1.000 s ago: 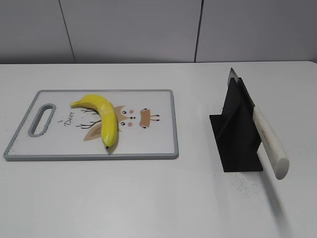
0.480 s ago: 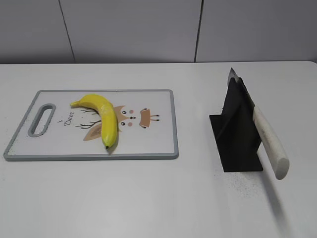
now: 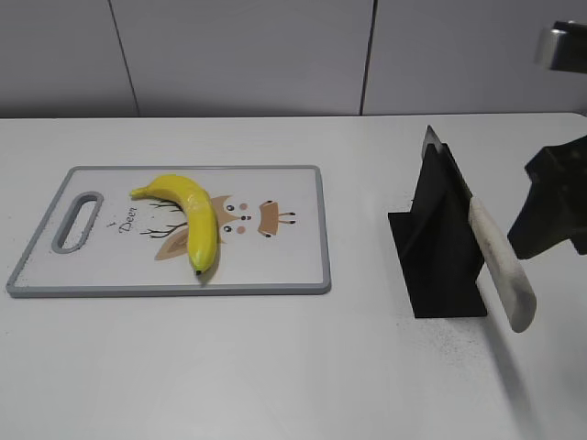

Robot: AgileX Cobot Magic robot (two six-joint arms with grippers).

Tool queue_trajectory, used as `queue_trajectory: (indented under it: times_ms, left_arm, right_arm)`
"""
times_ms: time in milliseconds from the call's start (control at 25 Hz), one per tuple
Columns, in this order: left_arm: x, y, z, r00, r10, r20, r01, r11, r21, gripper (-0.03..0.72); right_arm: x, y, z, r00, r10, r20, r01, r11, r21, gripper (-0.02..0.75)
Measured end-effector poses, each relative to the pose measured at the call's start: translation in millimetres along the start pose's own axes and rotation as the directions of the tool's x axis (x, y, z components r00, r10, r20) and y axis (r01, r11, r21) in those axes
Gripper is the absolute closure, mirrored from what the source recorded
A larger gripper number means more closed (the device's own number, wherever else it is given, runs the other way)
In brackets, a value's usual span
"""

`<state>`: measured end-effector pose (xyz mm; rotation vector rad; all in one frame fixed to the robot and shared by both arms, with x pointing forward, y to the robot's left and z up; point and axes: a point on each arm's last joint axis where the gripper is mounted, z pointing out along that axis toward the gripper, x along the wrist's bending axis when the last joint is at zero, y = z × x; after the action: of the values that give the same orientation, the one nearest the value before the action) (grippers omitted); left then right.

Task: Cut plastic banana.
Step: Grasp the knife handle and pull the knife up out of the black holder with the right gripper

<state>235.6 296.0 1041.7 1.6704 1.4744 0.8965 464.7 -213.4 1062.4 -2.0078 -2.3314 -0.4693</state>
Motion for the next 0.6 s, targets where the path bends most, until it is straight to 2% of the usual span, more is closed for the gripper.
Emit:
queue_trajectory:
  times_ms: [200, 440, 600]
  left_arm:
    - [0.0, 0.0, 0.0, 1.0, 0.0, 0.0, 0.0, 1.0, 0.0, 0.162]
    - [0.0, 0.0, 0.0, 1.0, 0.0, 0.0, 0.0, 1.0, 0.0, 0.162]
    - [0.0, 0.0, 0.0, 1.0, 0.0, 0.0, 0.0, 1.0, 0.0, 0.162]
  right_arm:
    - [-2.3, 21.3, 30.0, 1.0, 0.026, 0.012, -0.027, 0.998, 0.058, 0.271]
    - [-6.9, 30.2, 61.5, 0.997, 0.067, 0.035, -0.071, 0.987, 0.146, 0.273]
    - [-9.3, 32.4, 76.2, 0.995, 0.09, 0.048, -0.097, 0.977, 0.189, 0.318]
